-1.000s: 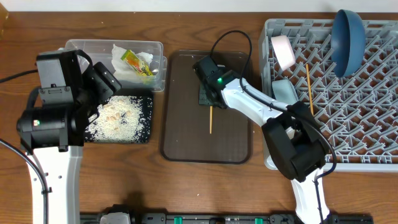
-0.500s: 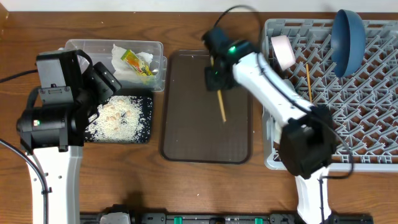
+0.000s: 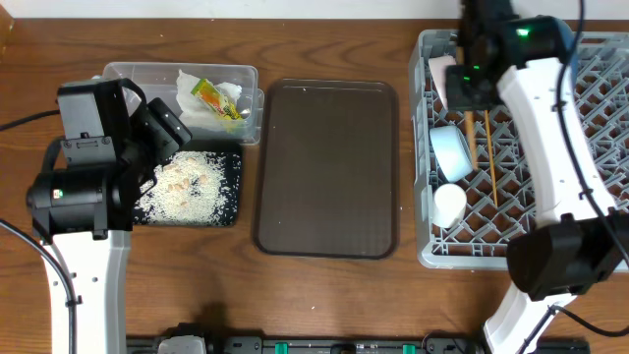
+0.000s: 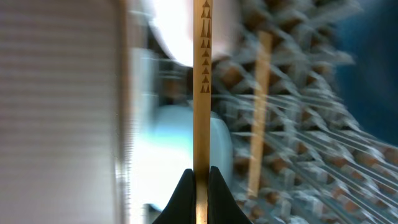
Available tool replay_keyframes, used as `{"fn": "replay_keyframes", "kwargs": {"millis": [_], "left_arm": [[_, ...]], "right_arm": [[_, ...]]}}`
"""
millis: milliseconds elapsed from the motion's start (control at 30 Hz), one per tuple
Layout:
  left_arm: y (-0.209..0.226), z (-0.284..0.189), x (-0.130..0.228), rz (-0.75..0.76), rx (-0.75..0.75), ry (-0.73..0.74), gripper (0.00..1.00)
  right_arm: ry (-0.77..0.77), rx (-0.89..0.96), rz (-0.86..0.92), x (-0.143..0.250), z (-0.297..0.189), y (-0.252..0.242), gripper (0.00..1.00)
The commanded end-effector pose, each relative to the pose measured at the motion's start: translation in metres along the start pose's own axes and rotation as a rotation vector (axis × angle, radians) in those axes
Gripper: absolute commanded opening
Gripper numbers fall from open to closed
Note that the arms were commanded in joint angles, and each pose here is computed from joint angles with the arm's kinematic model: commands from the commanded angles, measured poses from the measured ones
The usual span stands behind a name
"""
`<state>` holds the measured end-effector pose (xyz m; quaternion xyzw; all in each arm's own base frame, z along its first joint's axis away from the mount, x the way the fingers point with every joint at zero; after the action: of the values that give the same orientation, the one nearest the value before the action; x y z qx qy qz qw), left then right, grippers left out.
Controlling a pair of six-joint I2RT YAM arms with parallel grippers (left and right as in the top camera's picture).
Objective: Sort waste into correct bins and load items into the dishwasher rack
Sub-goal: 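Carry the second chopstick into the rack and stand it upright, release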
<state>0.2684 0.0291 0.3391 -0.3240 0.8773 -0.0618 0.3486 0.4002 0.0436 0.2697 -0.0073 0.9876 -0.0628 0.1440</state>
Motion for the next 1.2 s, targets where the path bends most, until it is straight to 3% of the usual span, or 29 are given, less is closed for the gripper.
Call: {"fn": "replay_keyframes", "kwargs": {"millis": [0,367,533,600,833,1000,1100,1133,1167], "left_arm": [[0.000,-0.003,-0.005,-0.006,-0.006,-0.019,0.88],[0.000,-0.003,-0.005,-0.006,-0.006,-0.019,0.88],[0.000,-0.003,-0.005,-0.006,-0.006,-0.019,0.88],[0.000,-0.003,-0.005,-0.006,-0.006,-0.019,0.88],[0.000,-0.003,-0.005,-0.006,-0.006,-0.019,0.88],[0.000,-0.003,-0.005,-0.006,-0.006,-0.019,0.88],[0.000,-0.003,-0.005,-0.006,-0.006,-0.019,0.88],[0.000,-0.003,-0.005,-0.006,-0.006,-0.019,0.88],[0.000,-0.003,-0.005,-0.006,-0.006,-0.019,0.88]], "right_arm": [[0.067,0.119,0.027,0.007,0.025,-0.041,0.01],[0.125,0.039,-0.008,0.023,0.078,-0.077,0.02],[0.111,0.041,-0.016,0.022,0.081,-0.078,0.20],[0.103,0.042,-0.015,0.020,0.081,-0.078,0.32],[0.089,-0.001,-0.011,0.019,0.075,-0.074,0.36],[0.009,-0.136,-0.008,0.017,0.034,-0.062,0.40],[-0.081,-0.183,-0.020,0.023,-0.007,-0.055,0.55],[-0.116,-0.182,-0.024,0.028,-0.025,-0.055,0.70],[-0.144,-0.180,-0.027,0.033,-0.040,-0.055,0.99]]}}
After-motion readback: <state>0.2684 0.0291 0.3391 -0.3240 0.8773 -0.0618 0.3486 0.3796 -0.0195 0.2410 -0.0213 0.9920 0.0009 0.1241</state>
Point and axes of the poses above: each gripper's point midway between its finger pads, its own z axis out along the fingers, its own y axis along the line the jaws close on, x = y × z, the point moved 7 cm from there along -z, back along the fingers, and after that the axes turned 2 degrees about -z, right-handed, at the moved point
